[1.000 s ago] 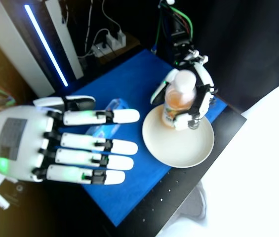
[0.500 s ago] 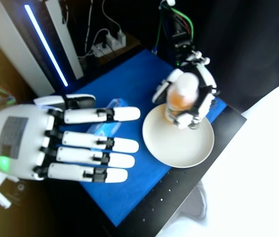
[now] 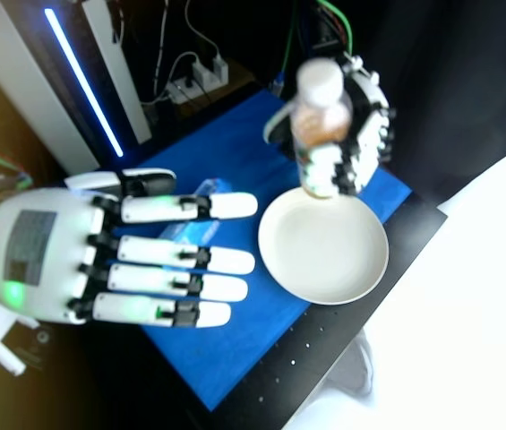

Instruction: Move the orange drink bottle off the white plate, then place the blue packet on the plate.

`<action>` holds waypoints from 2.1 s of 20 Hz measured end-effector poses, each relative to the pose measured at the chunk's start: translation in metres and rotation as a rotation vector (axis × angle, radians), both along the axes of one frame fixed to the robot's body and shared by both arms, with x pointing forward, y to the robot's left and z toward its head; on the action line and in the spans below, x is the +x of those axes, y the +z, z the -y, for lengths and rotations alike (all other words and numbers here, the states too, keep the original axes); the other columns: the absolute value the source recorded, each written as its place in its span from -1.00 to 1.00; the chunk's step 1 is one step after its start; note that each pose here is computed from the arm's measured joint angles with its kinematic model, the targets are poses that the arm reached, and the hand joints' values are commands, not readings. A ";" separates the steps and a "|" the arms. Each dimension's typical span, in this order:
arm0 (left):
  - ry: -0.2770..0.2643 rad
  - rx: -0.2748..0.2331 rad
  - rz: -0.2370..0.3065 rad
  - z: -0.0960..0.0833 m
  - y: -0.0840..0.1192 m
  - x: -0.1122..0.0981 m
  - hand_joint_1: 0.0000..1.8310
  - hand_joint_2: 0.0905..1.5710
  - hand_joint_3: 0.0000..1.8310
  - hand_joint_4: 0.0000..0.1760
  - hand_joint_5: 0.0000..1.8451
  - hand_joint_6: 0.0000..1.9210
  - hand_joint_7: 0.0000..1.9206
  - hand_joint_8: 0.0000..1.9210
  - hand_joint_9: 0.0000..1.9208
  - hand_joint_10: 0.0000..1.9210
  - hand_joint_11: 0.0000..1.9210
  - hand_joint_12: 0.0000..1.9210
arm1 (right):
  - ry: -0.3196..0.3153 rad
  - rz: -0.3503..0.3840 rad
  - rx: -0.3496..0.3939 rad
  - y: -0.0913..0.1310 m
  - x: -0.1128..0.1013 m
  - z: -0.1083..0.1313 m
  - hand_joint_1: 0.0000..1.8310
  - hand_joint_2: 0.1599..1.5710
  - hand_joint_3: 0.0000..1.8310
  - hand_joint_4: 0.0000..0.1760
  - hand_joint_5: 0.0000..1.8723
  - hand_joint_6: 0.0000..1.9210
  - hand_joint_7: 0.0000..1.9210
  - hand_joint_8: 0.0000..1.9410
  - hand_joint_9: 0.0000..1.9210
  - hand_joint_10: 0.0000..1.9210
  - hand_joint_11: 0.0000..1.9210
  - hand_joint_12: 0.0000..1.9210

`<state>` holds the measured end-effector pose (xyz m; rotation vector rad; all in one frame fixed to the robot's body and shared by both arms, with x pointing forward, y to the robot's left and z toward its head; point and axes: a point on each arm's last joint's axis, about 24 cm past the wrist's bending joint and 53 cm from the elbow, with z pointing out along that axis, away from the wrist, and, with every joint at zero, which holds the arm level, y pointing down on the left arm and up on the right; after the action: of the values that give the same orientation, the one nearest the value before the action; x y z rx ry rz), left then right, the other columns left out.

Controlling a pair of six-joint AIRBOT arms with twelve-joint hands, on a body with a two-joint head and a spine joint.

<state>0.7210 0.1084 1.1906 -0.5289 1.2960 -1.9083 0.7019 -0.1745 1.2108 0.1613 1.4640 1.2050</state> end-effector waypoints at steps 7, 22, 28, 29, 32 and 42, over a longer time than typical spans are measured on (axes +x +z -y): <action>-0.072 -0.015 0.007 0.003 -0.005 -0.035 0.60 0.50 -1.00 -1.00 -0.17 0.37 -0.30 0.20 -0.21 0.24 -0.32 0.74 | 0.000 0.000 0.000 0.000 0.000 0.000 -0.30 -0.14 -1.00 0.99 -0.98 -1.00 -0.77 -1.00 -0.79 -1.00 -1.00 -0.13; -0.102 0.005 -0.090 -0.001 -0.043 -0.057 0.49 0.40 -1.00 -1.00 0.03 0.10 -0.10 0.10 -0.05 0.20 -0.18 -0.09 | 0.010 -0.010 0.011 -0.005 0.000 -0.008 -0.31 -0.13 -1.00 0.88 -0.99 -1.00 -0.78 -1.00 -0.82 -1.00 -1.00 -0.27; -0.081 0.015 -0.130 -0.007 -0.057 -0.054 0.62 0.37 -1.00 -1.00 -0.10 0.09 -0.06 0.06 0.07 -0.07 -0.04 0.48 | 0.010 -0.012 0.013 -0.005 0.000 -0.008 -0.33 -0.15 -1.00 0.89 -1.00 -1.00 -0.79 -1.00 -0.83 -1.00 -1.00 -0.31; -0.077 0.012 -0.136 -0.007 -0.059 -0.053 0.62 0.37 -1.00 -1.00 -0.10 0.09 -0.06 0.06 0.07 -0.07 -0.04 0.48 | 0.011 -0.011 0.012 -0.005 0.000 -0.008 -0.33 -0.15 -1.00 0.89 -1.00 -1.00 -0.79 -1.00 -0.83 -1.00 -1.00 -0.31; -0.071 0.003 -0.168 -0.008 -0.069 -0.052 0.63 0.38 -1.00 -1.00 -0.12 0.16 -0.11 0.07 0.06 -0.06 -0.04 0.51 | 0.012 -0.013 0.013 -0.006 0.000 -0.009 -0.33 -0.18 -1.00 0.80 -1.00 -1.00 -0.78 -1.00 -0.82 -1.00 -1.00 -0.33; -0.053 -0.018 -0.185 -0.016 -0.072 -0.051 0.63 0.38 -1.00 -1.00 -0.11 0.18 -0.12 0.06 0.05 -0.05 -0.05 0.50 | 0.012 -0.014 0.016 -0.006 0.000 -0.009 -0.35 -0.16 -1.00 0.69 -1.00 -1.00 -0.78 -1.00 -0.82 -1.00 -1.00 -0.33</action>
<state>0.6705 0.1246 1.1182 -0.7000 1.4231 -1.9537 0.7022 -0.1653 1.2049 0.1726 1.4698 1.2277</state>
